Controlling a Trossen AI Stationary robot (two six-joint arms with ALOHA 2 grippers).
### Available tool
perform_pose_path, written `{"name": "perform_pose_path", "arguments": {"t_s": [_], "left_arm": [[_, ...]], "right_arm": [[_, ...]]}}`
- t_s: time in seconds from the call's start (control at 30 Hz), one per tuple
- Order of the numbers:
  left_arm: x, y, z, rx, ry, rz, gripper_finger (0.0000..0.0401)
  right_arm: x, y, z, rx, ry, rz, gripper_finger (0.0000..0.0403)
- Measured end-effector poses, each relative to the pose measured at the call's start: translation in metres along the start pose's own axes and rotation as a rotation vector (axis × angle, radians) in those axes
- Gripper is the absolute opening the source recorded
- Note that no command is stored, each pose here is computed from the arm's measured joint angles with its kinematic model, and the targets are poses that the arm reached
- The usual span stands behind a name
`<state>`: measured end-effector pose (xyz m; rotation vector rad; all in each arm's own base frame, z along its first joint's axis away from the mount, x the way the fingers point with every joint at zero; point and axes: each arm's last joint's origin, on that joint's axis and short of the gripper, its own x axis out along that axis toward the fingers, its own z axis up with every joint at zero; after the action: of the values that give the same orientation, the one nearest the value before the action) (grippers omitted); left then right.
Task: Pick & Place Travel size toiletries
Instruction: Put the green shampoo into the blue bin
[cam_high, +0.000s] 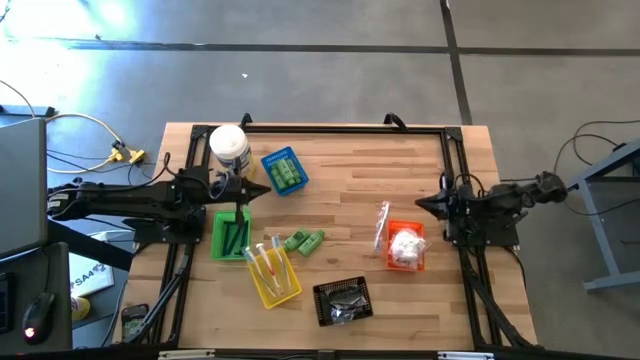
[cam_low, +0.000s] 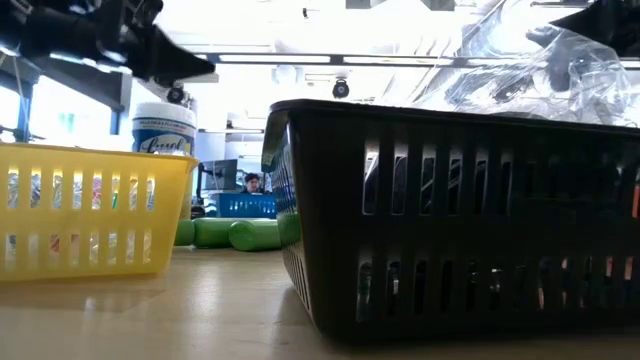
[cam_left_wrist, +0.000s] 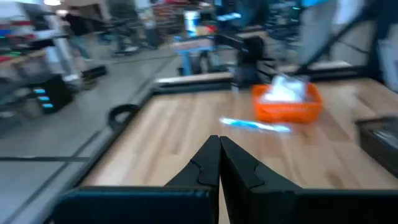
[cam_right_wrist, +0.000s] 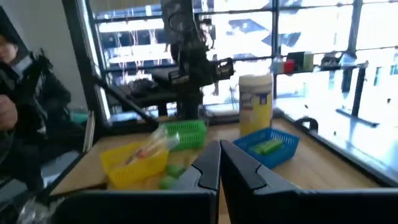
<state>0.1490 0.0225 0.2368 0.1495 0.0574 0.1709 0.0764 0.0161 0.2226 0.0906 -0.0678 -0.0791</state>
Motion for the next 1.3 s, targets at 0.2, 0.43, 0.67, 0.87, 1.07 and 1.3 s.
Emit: {"name": "perform_pose_path", "arguments": {"t_s": [0.2,0.43,0.67,0.87,1.07,1.3], "left_arm": [[0.011,0.007,0.036,-0.006,0.051,0.06,0.0],[0.056,0.01,0.069,-0.06,0.393,-0.016,0.0],[0.125,0.006,0.07,-0.161,0.735,-0.068,0.0007],[0.17,-0.015,0.051,-0.227,0.955,-0.133,0.008],[0.203,-0.048,0.027,-0.26,1.065,-0.22,0.0205],[0.223,-0.066,0.003,-0.263,1.132,-0.241,0.0324]], "right_arm": [[0.001,-0.002,0.012,-0.054,-0.118,0.075,0.0002],[0.002,-0.003,0.011,-0.056,-0.127,0.07,0.0002],[0.002,-0.004,0.006,-0.051,-0.081,0.065,0.0003],[0.003,-0.004,0.001,-0.042,-0.022,0.065,0.0003],[0.003,-0.004,0.0,-0.091,-0.018,0.065,0.0003],[0.003,-0.004,-0.002,-0.102,-0.002,0.071,0.0002]]}}
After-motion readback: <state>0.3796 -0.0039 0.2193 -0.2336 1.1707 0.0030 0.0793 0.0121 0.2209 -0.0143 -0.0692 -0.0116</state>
